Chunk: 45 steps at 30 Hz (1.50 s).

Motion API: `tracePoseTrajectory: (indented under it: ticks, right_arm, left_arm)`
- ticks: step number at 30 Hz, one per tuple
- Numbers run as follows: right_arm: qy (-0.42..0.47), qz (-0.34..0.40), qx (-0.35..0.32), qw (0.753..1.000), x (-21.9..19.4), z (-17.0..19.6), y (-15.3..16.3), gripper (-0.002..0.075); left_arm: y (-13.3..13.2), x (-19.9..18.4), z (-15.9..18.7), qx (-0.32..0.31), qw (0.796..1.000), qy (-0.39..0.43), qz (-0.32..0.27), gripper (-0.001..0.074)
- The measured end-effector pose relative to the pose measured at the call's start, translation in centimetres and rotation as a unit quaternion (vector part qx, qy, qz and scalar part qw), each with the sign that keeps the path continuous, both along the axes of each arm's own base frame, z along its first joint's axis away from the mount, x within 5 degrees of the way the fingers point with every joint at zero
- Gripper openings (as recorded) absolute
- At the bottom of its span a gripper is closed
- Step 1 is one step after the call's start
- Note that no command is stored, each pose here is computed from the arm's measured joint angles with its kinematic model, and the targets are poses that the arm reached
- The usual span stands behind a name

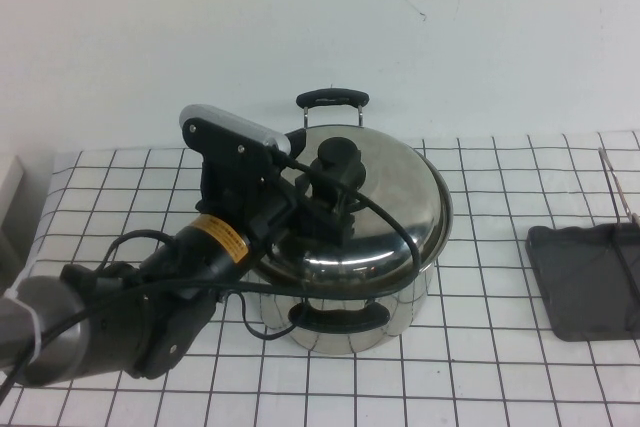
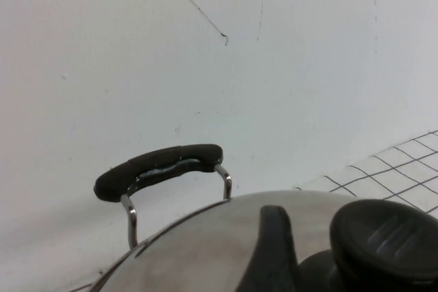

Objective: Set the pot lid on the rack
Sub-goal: Open the pot, then hand over the pot lid

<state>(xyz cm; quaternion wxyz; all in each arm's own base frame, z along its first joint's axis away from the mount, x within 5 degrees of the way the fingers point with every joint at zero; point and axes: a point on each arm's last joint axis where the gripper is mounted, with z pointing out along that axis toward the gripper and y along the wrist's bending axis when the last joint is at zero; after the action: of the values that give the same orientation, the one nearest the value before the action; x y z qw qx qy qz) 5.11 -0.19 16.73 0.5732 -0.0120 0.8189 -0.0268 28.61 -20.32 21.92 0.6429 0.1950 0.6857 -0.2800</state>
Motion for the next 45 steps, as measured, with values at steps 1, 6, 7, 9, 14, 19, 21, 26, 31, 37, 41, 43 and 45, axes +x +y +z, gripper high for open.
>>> tracePoseTrajectory:
  ticks: [1,6,7,9,14,19,21,26,31,37,41,43,45]
  right_arm:
    - [0.000,0.000,0.000,1.000,0.0,0.0,0.0,-0.0003]
    - [0.000,0.000,0.000,1.000,0.0,0.0,0.0,-0.0003]
    - [0.000,0.000,0.000,1.000,0.0,0.0,0.0,-0.0003]
    - [0.000,0.000,0.000,1.000,0.0,0.0,0.0,-0.0003]
    - [0.000,0.000,0.000,1.000,0.0,0.0,0.0,-0.0003]
    - [0.000,0.000,0.000,1.000,0.0,0.0,0.0,-0.0003]
    - [0.000,0.000,0.000,1.000,0.0,0.0,0.0,-0.0003]
    - [0.000,0.000,0.000,1.000,0.0,0.0,0.0,-0.0003]
    - [0.000,0.000,0.000,1.000,0.0,0.0,0.0,-0.0003]
    - [0.000,0.000,0.000,1.000,0.0,0.0,0.0,-0.0003]
    - [0.000,0.000,0.000,1.000,0.0,0.0,0.0,-0.0003]
    - [0.000,0.000,0.000,1.000,0.0,0.0,0.0,-0.0003]
    - [0.000,0.000,0.000,1.000,0.0,0.0,0.0,-0.0003]
  left_arm:
    - [0.0,0.0,0.0,-0.001,1.000,-0.001,0.000,0.0484]
    - [-0.3,0.5,-1.0,-0.003,1.000,0.002,-0.001,0.0484]
    - [-0.5,0.6,-1.1,-0.003,1.000,0.004,-0.001,0.0484]
    - [-0.8,1.1,-1.3,-0.005,1.000,0.005,-0.001,0.0484]
    - [-1.4,2.0,-1.0,-0.022,1.000,0.006,-0.002,0.0484]
    - [-1.7,2.4,-1.2,-0.046,0.999,0.025,-0.006,0.0456]
    - [-1.8,2.4,-1.1,-0.053,0.998,0.030,-0.010,0.0388]
    - [-2.0,2.2,-1.0,-0.060,0.998,0.028,-0.023,0.0317]
    - [-2.1,2.0,-0.5,-0.050,0.998,0.017,-0.034,0.0317]
    - [-1.6,0.8,2.9,-0.029,0.998,-0.025,-0.050,0.0317]
    - [-1.1,-0.2,6.0,-0.032,0.996,-0.066,-0.057,0.0317]
    - [-0.9,-0.8,7.3,-0.031,0.994,-0.086,-0.064,0.0317]
    - [-0.7,-1.4,8.3,-0.028,0.991,-0.105,-0.074,0.0317]
